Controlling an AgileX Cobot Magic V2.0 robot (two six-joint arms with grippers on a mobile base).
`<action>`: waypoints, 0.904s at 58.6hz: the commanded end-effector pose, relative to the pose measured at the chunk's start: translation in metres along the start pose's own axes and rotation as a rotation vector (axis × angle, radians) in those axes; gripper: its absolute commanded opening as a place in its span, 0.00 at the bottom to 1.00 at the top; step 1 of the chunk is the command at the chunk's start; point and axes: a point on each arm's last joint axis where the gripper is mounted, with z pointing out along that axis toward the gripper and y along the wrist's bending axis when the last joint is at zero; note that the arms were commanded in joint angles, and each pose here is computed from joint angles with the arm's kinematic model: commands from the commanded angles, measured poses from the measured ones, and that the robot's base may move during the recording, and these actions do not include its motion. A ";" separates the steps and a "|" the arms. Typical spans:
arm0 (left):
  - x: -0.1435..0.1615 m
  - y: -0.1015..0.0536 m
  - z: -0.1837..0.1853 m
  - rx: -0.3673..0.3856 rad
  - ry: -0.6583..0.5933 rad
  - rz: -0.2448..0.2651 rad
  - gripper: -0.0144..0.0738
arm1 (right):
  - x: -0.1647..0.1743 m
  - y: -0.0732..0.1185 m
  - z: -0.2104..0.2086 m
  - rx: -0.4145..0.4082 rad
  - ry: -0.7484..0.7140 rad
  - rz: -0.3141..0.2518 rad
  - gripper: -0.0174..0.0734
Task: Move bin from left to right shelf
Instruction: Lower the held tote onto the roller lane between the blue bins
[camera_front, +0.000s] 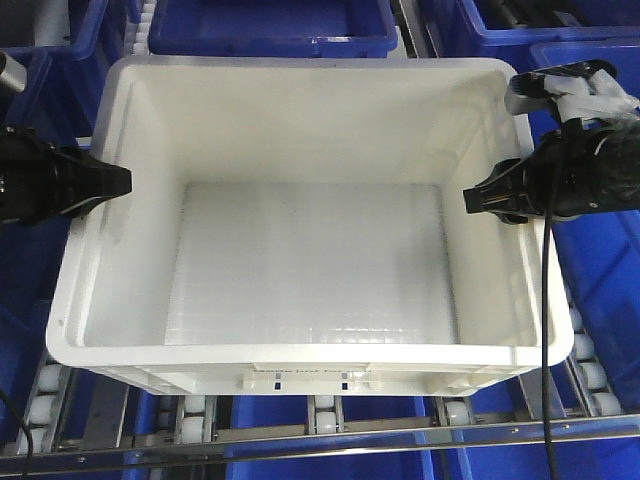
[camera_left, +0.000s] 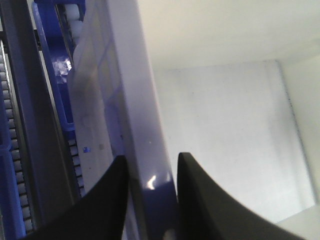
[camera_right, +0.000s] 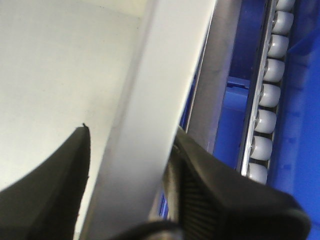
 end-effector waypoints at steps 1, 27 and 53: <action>-0.013 -0.025 -0.013 0.127 -0.062 -0.026 0.16 | -0.030 0.010 -0.019 -0.038 -0.219 0.089 0.19; -0.008 -0.022 0.000 0.146 0.008 -0.052 0.16 | -0.030 0.010 -0.019 -0.037 -0.220 0.089 0.19; -0.008 -0.020 0.004 0.136 0.009 -0.053 0.16 | -0.030 0.010 -0.019 -0.034 -0.228 0.085 0.19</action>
